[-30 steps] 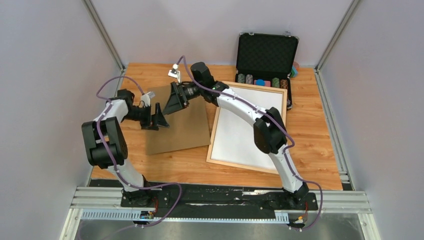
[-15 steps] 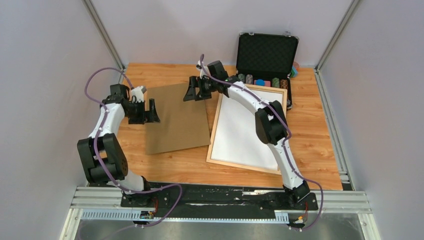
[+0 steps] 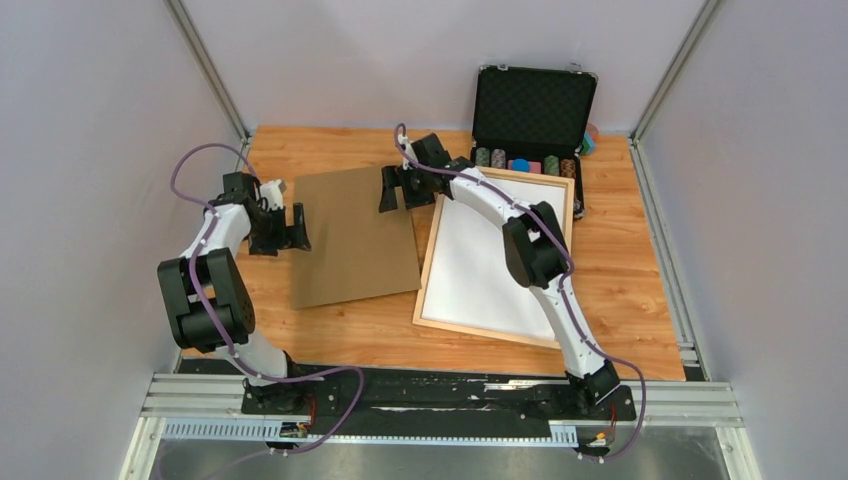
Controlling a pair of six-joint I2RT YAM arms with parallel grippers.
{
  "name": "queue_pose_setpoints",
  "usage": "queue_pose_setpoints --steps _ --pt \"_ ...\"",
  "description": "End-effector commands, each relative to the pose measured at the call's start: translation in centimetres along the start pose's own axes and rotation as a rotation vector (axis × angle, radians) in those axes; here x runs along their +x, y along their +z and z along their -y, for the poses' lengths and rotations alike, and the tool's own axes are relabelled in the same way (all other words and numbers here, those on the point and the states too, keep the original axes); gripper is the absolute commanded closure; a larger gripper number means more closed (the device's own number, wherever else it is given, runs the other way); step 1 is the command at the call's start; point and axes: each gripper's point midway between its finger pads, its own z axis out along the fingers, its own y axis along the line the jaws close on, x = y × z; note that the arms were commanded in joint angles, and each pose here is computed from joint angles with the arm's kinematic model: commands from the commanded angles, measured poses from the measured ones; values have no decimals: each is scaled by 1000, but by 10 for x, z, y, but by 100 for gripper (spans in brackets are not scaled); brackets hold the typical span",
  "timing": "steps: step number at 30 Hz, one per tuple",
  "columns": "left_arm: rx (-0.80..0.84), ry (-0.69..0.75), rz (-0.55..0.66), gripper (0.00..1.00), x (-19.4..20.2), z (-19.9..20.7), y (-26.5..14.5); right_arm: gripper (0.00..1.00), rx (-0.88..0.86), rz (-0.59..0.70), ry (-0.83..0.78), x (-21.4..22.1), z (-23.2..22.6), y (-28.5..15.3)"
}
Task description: Put the photo into the frame
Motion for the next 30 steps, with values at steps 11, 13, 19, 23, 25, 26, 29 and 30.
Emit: queue_pose_setpoints --steps 11,13,19,23,25,26,29,30 --pt "-6 -25 6 0 -4 -10 14 11 104 65 -40 -21 12 -22" --pt "4 -31 -1 0 -3 -9 16 11 114 62 -38 -20 15 -22" --pt "43 -37 -14 0 0 -4 21 11 88 37 -8 -12 13 -20" --pt "75 -43 -23 0 2 1 24 12 63 1 35 1 10 -16" --pt "84 -46 -29 0 4 2 25 12 53 -20 56 9 10 -13" --pt "92 -48 -36 0 6 3 27 12 43 -30 66 12 8 -12" --pt "104 -54 -49 0 9 4 30 12 9 -52 96 20 3 -12" --pt "112 -57 -55 0 11 5 32 13 -10 -59 107 22 -1 -12"
